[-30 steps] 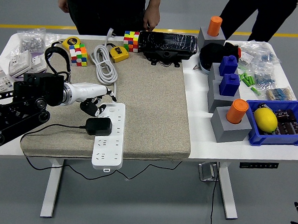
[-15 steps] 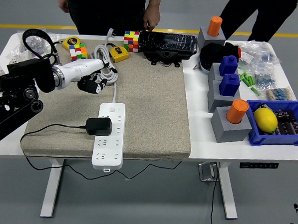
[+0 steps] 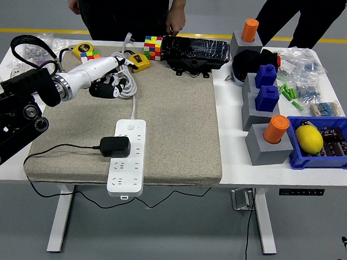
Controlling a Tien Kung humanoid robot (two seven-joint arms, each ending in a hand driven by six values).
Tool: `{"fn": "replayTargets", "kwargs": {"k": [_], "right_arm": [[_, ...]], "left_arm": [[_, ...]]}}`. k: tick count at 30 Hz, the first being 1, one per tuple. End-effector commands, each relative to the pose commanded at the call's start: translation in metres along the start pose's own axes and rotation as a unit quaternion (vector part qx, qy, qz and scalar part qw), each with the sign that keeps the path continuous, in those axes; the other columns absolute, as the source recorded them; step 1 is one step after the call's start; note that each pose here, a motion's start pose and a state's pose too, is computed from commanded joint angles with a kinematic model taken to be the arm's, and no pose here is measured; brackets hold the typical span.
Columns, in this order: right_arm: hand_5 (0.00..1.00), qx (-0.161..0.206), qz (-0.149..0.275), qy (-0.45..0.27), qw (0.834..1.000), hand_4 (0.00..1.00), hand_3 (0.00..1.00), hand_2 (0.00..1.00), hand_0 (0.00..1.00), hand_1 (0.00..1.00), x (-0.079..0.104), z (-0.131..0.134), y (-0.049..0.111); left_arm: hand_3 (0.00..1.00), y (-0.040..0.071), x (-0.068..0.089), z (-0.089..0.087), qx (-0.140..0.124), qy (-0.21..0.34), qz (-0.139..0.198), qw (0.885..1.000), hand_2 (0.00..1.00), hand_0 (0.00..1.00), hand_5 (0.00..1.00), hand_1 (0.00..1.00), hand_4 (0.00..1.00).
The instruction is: Pick up the plug,place it near the board,insert it into the board,press the button
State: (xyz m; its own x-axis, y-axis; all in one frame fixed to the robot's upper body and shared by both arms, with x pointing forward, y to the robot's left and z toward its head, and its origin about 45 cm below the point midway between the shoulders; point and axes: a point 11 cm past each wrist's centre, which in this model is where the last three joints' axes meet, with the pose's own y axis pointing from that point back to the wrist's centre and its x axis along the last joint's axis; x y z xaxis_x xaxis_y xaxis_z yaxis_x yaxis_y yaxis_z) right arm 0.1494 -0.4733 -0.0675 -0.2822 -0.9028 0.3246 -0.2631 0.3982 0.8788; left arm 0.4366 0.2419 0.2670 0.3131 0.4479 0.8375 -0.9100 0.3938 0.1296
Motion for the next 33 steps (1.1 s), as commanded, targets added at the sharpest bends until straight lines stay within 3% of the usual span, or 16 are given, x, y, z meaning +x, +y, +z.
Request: {"fn": "replayTargets", "kwargs": {"k": [2, 3, 8, 9, 14, 15, 20, 21, 27, 28, 33], "right_arm": [[0.998, 0.000, -0.001, 0.000, 1.000, 0.998, 0.761, 0.703, 0.849, 0.751, -0.001, 0.000, 0.000], [0.998, 0.000, -0.002, 0.000, 1.000, 0.998, 0.761, 0.703, 0.849, 0.751, -0.002, 0.000, 0.000], [0.998, 0.003, -0.002, -0.001, 1.000, 0.998, 0.761, 0.703, 0.849, 0.751, -0.002, -0.003, 0.000], [0.998, 0.003, -0.002, 0.000, 1.000, 0.998, 0.761, 0.704, 0.849, 0.751, -0.002, -0.003, 0.000], [0.998, 0.003, -0.001, 0.000, 1.000, 0.998, 0.761, 0.704, 0.849, 0.751, -0.001, -0.003, 0.000], [0.998, 0.003, -0.001, 0.000, 1.000, 0.998, 0.762, 0.703, 0.849, 0.751, -0.001, -0.003, 0.000], [0.998, 0.003, -0.002, 0.000, 1.000, 0.998, 0.762, 0.703, 0.849, 0.751, -0.002, -0.003, 0.000], [0.998, 0.003, -0.002, -0.001, 1.000, 0.998, 0.762, 0.703, 0.849, 0.751, -0.002, -0.003, 0.000], [0.998, 0.004, -0.002, -0.002, 1.000, 0.998, 0.762, 0.703, 0.849, 0.751, -0.002, -0.005, 0.000], [0.998, 0.004, -0.002, -0.002, 1.000, 0.998, 0.761, 0.703, 0.852, 0.751, -0.002, -0.005, 0.000], [0.998, 0.003, 0.000, -0.001, 1.000, 0.998, 0.761, 0.703, 0.852, 0.751, 0.000, -0.004, 0.000]], "left_arm": [[0.847, 0.001, -0.001, -0.003, -0.006, 0.045, 0.021, 0.999, 0.171, 0.161, 0.002, 0.022, 0.280], [0.868, 0.001, -0.003, -0.005, -0.007, 0.063, 0.025, 0.998, 0.533, 0.249, 0.062, 0.400, 0.545], [0.868, 0.005, -0.014, -0.019, 0.007, 0.095, 0.013, 0.995, 0.533, 0.249, 0.062, 0.400, 0.545], [0.976, 0.006, -0.016, -0.021, 0.010, 0.096, 0.013, 0.995, 0.859, 0.797, 0.291, 0.871, 0.857], [0.976, 0.007, -0.017, -0.027, 0.020, 0.097, 0.012, 0.995, 0.859, 0.797, 0.291, 0.871, 0.857], [0.985, 0.007, -0.017, -0.027, 0.021, 0.096, 0.011, 0.995, 0.938, 0.875, 0.280, 0.955, 0.862], [0.985, 0.008, -0.017, -0.028, 0.025, 0.086, 0.006, 0.996, 0.938, 0.875, 0.280, 0.955, 0.862], [0.985, 0.008, -0.016, -0.028, 0.025, 0.084, 0.006, 0.996, 0.832, 0.753, 0.314, 0.836, 0.886], [0.985, 0.007, -0.009, -0.025, 0.027, 0.051, -0.006, 0.998, 0.832, 0.753, 0.314, 0.836, 0.886], [0.949, 0.007, -0.008, -0.022, 0.025, 0.038, -0.011, 0.999, 0.387, 0.289, 0.299, 0.255, 0.720], [0.949, 0.006, -0.010, -0.006, 0.020, -0.036, -0.055, 0.998, 0.387, 0.289, 0.299, 0.255, 0.720]]}}
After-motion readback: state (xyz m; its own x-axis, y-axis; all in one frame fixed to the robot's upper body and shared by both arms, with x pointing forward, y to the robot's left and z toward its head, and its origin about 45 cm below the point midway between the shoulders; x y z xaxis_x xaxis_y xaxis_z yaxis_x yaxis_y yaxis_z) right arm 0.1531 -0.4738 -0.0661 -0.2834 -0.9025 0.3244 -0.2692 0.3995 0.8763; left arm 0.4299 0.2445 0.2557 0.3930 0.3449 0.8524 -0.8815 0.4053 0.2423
